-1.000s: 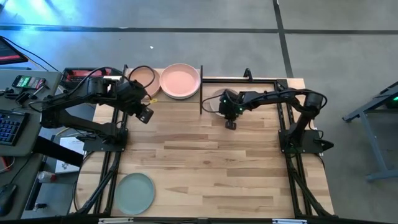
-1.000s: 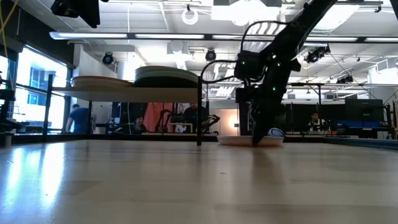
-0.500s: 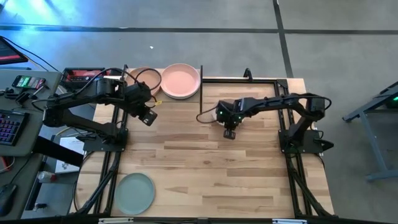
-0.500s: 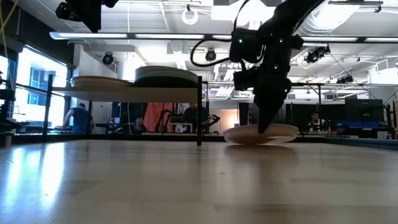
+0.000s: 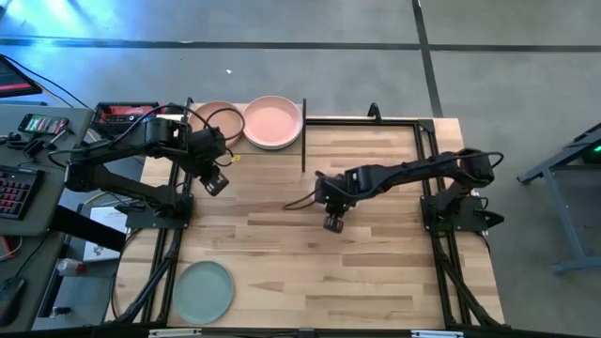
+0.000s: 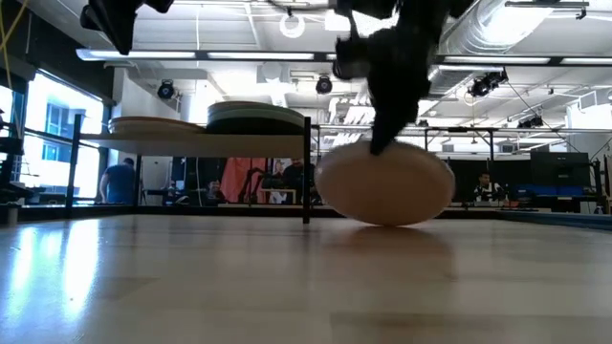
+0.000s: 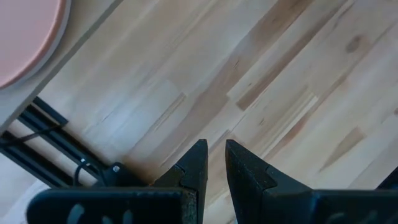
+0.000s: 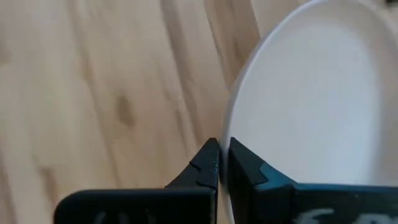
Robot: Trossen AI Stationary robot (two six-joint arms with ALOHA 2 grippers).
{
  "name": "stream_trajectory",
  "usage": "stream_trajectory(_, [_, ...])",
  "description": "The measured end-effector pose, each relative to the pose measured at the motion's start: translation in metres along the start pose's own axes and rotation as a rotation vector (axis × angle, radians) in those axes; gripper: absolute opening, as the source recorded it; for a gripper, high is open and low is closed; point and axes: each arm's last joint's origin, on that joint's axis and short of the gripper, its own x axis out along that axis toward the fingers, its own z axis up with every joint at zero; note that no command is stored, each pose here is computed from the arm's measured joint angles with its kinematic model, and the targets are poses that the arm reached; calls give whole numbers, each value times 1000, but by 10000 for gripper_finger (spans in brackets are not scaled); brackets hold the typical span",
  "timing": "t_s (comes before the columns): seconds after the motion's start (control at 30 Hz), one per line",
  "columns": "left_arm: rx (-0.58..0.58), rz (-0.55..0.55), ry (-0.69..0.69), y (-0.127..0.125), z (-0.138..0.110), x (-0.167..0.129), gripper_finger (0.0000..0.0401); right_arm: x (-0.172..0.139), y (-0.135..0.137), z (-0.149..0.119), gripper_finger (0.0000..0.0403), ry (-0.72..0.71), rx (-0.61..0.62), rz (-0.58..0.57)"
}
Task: Place and stack plates onto a shelf
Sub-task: Stack the white plate on top of the pink plate on the shelf
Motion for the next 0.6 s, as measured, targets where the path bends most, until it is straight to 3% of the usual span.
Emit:
stream_trajectory(0.27, [70,3,5,0,0,0,53,-26,34,17,0,-136,11,-17])
stream_trajectory(0.5, [92,4,8,0,-1,0,99,-42,56,22,0,-189,11,32])
stream_trajectory(0.6, [34,-1,0,0,0,0,117,-50,68,23,0,-215,-15,58])
